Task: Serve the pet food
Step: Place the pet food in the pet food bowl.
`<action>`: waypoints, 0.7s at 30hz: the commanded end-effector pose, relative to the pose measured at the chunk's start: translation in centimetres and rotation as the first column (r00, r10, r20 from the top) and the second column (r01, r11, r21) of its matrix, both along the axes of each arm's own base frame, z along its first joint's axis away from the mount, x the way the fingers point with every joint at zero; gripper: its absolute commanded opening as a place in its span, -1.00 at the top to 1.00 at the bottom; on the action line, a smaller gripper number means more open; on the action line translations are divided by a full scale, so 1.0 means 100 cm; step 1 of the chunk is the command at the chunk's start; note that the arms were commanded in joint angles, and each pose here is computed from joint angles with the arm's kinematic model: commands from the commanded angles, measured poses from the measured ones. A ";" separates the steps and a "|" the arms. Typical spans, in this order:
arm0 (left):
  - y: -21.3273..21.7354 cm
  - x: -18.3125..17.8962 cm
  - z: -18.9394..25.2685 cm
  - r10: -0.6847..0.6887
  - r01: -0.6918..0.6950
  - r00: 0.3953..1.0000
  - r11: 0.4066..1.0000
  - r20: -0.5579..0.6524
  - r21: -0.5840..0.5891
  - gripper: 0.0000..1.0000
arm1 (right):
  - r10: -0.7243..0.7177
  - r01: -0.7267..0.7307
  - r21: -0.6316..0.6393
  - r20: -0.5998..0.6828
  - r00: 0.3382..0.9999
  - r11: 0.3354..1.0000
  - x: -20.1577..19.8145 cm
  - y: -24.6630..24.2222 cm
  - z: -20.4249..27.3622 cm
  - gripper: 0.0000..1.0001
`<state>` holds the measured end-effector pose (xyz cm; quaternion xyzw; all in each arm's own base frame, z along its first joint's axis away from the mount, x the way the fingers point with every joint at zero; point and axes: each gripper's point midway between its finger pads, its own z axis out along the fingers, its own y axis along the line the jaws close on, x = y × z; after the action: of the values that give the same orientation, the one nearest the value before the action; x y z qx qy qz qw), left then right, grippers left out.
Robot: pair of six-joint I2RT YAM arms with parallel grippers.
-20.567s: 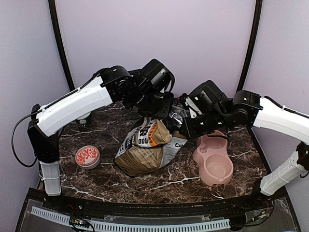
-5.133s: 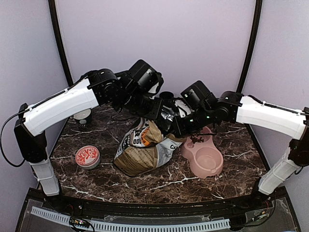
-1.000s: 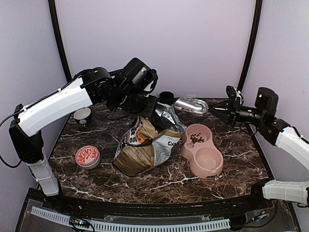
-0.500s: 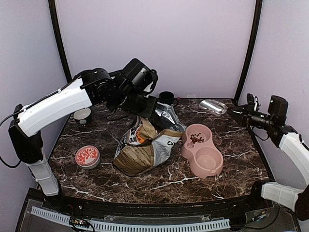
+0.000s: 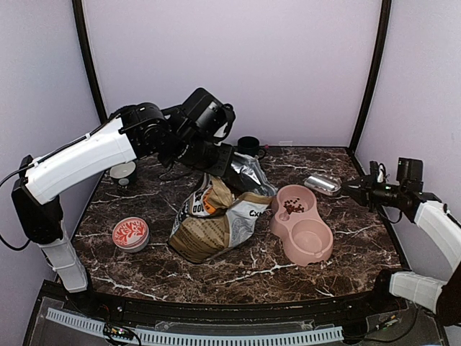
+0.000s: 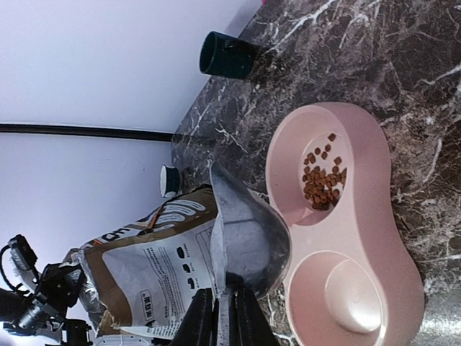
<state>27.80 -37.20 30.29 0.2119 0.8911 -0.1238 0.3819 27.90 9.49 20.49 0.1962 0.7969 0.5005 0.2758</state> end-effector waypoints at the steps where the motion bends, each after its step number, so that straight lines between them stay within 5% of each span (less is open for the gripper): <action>1: 0.010 -0.001 0.034 0.014 -0.009 0.998 0.997 0.061 -0.078 1.00 | 0.004 -0.004 -0.085 -0.008 1.000 0.996 0.004 -0.006 -0.003 1.00; 21: 0.014 -0.001 0.027 0.029 -0.026 0.999 0.996 0.043 -0.089 1.00 | 0.047 -0.072 -0.325 -0.085 0.995 0.943 0.013 0.014 -0.011 1.00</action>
<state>27.90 -37.13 30.20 0.2068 0.8881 -0.1304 0.3893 28.57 10.96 18.20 0.1584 0.8797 0.3821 0.2345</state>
